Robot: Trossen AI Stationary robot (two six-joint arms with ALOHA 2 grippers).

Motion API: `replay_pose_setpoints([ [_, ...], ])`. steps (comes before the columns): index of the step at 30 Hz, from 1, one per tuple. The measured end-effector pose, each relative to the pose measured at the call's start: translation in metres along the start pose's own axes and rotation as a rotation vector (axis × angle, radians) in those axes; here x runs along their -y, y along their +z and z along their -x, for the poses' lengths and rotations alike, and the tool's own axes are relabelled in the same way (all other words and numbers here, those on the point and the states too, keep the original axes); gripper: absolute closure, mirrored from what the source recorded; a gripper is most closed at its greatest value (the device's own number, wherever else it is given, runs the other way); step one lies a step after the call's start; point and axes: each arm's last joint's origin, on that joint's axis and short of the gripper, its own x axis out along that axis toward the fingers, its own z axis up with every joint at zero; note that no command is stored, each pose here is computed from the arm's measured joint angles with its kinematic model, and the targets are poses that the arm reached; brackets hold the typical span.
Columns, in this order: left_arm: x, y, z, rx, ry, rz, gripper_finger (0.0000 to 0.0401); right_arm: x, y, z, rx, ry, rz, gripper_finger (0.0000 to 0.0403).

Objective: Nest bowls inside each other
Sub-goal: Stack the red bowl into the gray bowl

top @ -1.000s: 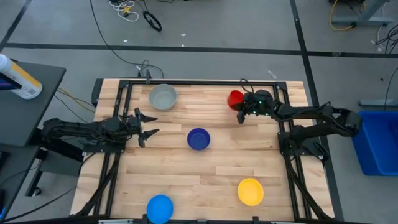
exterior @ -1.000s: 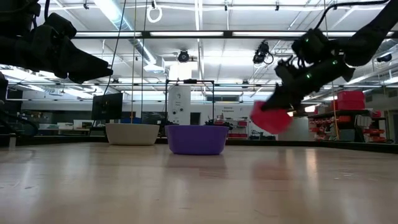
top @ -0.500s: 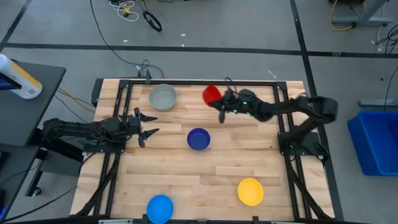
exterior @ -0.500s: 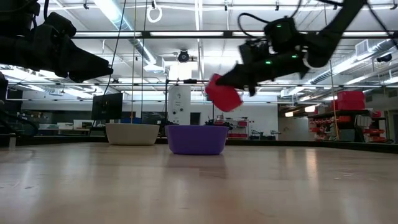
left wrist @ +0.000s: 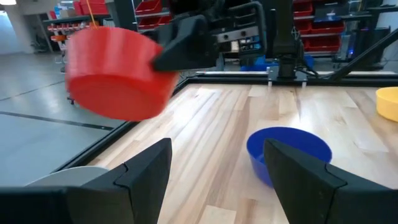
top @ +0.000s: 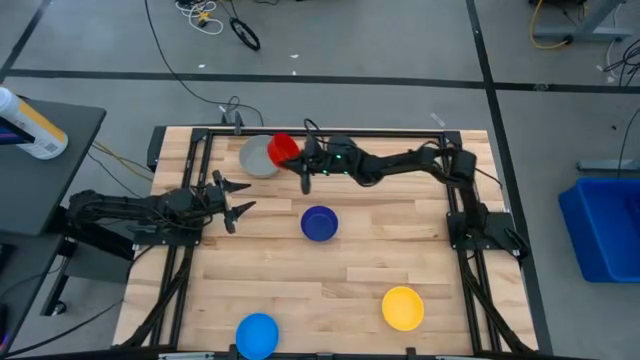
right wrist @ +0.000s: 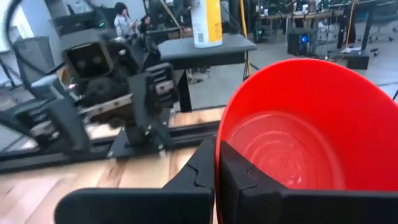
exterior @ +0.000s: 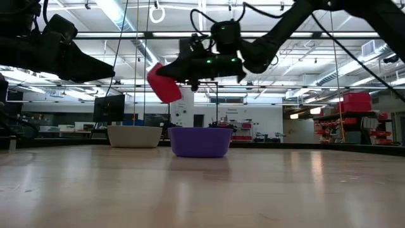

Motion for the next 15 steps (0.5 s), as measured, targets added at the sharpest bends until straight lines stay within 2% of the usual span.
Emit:
replay_pose_setpoints([
  [9,0.0,0.0,0.0,-0.001,-0.001,-0.011,0.014,0.018,-0.006,-0.046,0.034,-0.005,-0.068,0.0402],
  [15,0.0,0.0,0.0,-0.02,-0.021,-0.024,0.014,0.024,-0.005,-0.066,0.049,-0.001,-0.065,0.0402],
])
